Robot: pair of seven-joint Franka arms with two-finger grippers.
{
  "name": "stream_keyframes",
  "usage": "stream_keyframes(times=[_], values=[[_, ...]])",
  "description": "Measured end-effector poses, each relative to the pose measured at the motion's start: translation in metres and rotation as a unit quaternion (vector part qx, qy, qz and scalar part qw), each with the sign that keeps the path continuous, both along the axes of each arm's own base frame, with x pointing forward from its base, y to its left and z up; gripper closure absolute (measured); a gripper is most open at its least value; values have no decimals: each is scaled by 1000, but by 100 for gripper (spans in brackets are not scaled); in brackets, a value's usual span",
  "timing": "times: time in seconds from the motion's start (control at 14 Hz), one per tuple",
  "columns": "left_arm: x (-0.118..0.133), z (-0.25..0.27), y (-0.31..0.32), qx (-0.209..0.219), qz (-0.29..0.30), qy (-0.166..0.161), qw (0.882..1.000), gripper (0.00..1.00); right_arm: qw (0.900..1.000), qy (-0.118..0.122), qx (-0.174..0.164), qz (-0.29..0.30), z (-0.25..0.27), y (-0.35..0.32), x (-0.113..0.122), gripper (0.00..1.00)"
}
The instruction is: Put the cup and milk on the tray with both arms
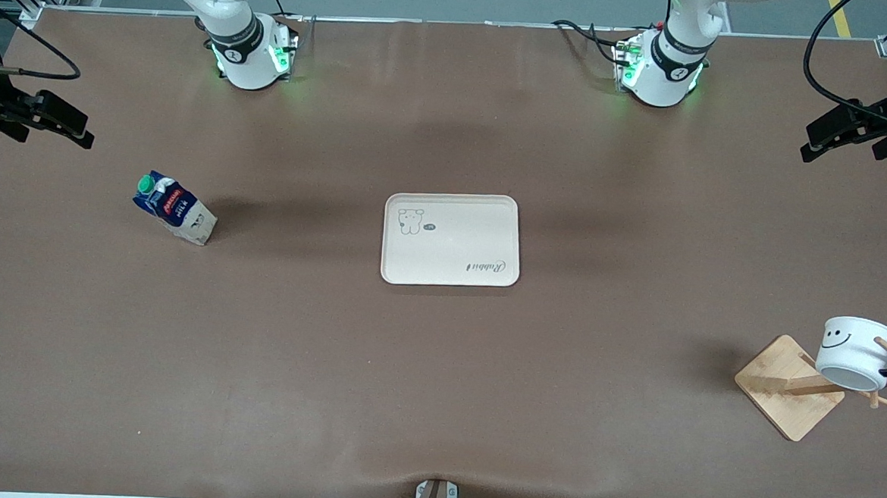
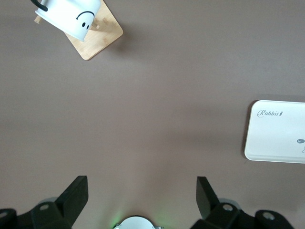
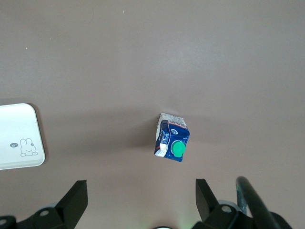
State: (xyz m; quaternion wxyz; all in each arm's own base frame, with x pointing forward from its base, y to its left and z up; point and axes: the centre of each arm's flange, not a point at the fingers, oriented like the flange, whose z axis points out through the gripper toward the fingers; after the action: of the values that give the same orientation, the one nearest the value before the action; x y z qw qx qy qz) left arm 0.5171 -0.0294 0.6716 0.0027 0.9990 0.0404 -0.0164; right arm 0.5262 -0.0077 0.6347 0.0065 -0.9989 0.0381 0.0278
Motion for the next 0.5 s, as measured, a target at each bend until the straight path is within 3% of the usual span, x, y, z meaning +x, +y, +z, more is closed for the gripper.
stream_keyframes(times=[0.5], values=[[0, 3, 9, 0, 8, -2, 1000, 0, 1000, 0, 0, 0, 0, 0, 0, 0]])
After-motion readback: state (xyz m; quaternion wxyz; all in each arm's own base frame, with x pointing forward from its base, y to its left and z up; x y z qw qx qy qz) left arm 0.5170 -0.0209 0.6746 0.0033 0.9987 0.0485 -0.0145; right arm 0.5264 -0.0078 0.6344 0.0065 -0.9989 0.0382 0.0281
